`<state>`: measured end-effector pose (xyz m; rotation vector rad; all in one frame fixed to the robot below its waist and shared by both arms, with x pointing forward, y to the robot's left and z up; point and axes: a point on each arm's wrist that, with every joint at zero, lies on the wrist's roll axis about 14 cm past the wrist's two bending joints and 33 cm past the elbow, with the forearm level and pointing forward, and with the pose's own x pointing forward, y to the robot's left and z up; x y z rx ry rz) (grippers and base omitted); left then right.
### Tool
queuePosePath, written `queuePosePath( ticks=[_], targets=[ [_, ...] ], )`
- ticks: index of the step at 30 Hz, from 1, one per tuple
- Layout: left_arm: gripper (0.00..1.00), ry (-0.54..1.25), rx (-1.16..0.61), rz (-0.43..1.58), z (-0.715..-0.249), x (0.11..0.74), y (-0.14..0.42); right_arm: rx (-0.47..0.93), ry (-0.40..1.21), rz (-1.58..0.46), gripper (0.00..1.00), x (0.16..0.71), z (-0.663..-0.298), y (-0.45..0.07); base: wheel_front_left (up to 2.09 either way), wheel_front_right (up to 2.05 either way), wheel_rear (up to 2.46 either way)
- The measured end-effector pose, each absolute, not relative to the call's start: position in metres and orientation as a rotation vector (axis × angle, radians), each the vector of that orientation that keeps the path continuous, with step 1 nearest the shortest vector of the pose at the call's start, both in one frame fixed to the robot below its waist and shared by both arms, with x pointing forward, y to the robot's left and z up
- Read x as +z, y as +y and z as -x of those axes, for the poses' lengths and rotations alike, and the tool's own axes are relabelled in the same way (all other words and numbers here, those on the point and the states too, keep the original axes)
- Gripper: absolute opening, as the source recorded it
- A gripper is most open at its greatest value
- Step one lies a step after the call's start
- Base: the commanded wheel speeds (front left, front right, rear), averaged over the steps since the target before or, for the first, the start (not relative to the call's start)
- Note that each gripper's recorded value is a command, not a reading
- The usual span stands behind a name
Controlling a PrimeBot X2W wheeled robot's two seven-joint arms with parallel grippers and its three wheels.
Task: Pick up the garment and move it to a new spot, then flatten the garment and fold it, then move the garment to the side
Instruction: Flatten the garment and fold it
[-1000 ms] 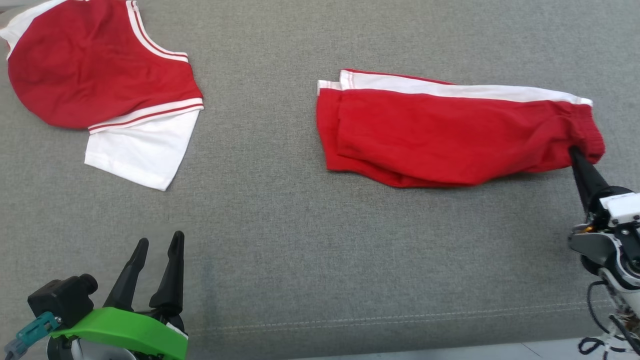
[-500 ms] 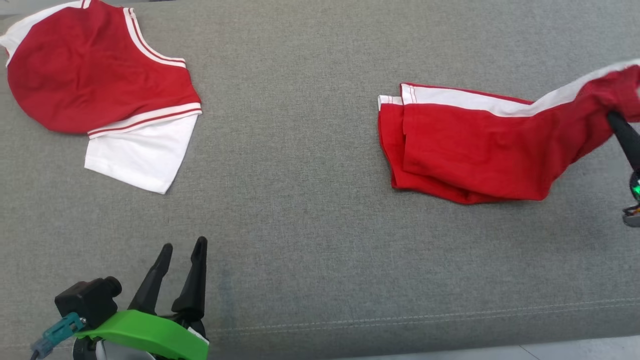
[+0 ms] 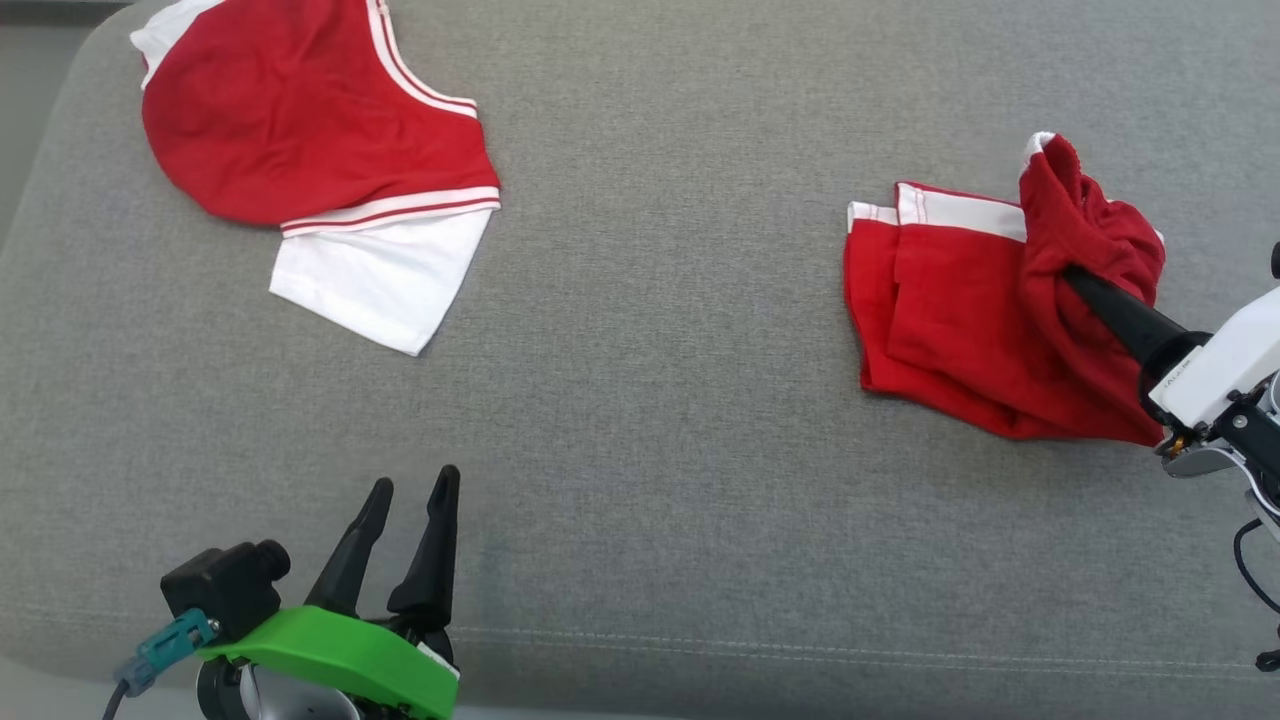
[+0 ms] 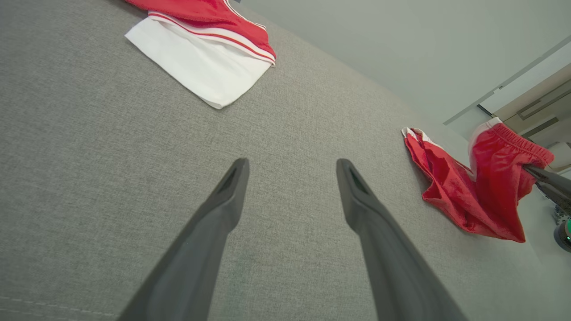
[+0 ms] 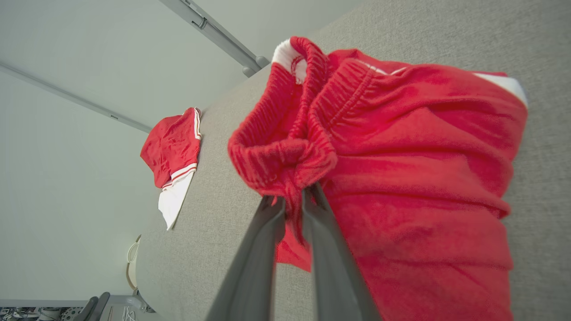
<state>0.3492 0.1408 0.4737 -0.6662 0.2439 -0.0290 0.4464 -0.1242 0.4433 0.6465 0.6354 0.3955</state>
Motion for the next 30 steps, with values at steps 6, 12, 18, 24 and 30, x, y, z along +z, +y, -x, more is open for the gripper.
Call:
queuePosePath(
  ticks=[6, 12, 18, 24, 30],
  targets=[
    [1.00, 0.230, 0.028, 0.667, -0.342, 0.472, 0.155, 0.445, 0.682, -0.643, 0.00, 0.440, -0.450, -0.093, 0.00, 0.00, 0.00],
    [1.00, 0.222, 0.079, 0.664, -0.338, 0.468, 0.167, 0.533, 0.724, -0.632, 0.00, 0.438, -0.446, -0.056, 0.00, 0.00, 0.00],
    [1.00, 0.214, 0.087, 0.663, -0.339, 0.468, 0.169, 0.531, 0.729, -0.604, 1.00, 0.435, -0.444, -0.052, 0.00, 0.00, 0.00],
    [1.00, 0.219, 0.075, 0.664, -0.341, 0.466, 0.166, 0.540, 0.706, -0.624, 1.00, 0.443, -0.438, -0.047, 0.00, 0.00, 0.00],
    [1.00, 0.212, 0.050, 0.660, -0.346, 0.468, 0.162, 0.540, 0.584, -0.760, 1.00, 0.478, -0.441, -0.040, 0.00, 0.00, 0.00]
  ],
)
